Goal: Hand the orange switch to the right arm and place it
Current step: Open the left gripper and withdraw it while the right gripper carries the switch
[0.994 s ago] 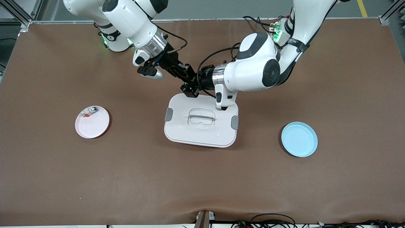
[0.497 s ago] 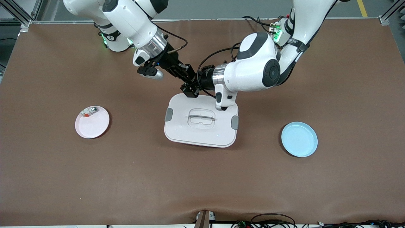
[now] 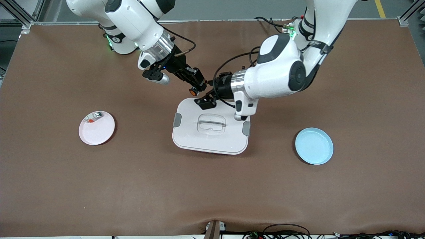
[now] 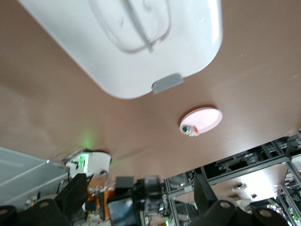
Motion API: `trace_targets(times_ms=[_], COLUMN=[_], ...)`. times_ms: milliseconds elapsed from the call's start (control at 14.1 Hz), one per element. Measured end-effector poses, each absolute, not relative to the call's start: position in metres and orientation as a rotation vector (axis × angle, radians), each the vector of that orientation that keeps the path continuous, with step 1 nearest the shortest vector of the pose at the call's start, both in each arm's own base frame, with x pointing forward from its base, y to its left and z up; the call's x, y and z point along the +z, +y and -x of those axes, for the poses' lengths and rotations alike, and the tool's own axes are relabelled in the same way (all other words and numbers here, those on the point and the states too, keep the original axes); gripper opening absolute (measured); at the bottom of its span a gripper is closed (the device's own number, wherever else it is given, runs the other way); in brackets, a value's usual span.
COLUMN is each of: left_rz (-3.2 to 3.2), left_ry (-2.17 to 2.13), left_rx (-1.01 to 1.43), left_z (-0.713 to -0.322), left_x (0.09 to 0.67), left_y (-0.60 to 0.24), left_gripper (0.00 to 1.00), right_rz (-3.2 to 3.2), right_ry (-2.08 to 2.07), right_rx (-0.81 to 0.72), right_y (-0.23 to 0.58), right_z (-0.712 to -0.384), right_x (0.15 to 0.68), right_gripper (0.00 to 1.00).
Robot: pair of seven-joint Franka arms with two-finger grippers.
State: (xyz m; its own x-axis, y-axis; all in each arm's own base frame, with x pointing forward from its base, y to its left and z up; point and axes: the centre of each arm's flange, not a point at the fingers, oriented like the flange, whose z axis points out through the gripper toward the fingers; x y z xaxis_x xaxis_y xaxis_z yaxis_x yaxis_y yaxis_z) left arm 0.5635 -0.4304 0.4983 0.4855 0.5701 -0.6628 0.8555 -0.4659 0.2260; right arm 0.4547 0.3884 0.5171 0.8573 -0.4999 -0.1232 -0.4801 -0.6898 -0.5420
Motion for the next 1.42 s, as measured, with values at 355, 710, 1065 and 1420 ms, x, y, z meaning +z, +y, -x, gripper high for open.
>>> trace_targets(times_ms=[355,710,1065,1420], left_rz=[-2.315,-2.606,-2.896,-3.117], left_ry=[1.22,1.086,0.811,0.562], left_rx=[-0.346,-0.064,0.052,0.193], left_z=[-0.611,-0.635,-0.657,-0.658], left_x=[0.513,0.505,0.492,0.495], left_y=[-0.36,-0.298,-0.219,-0.2], left_gripper=[1.0,1.0,1.0,1.0], right_rz=[2.557,2.672,2.865,2.953], right_ry=[0.603,0.299,-0.228,-0.909], right_rx=[0.124,0.203,0.246,0.256], right_y=[0.373,0.334,0.267,0.206], right_z=[-0.463,-0.47,-0.479,-0.491], right_x=[0.584,0.628,0.627,0.62], right_gripper=[0.44,0.44,0.44,0.44])
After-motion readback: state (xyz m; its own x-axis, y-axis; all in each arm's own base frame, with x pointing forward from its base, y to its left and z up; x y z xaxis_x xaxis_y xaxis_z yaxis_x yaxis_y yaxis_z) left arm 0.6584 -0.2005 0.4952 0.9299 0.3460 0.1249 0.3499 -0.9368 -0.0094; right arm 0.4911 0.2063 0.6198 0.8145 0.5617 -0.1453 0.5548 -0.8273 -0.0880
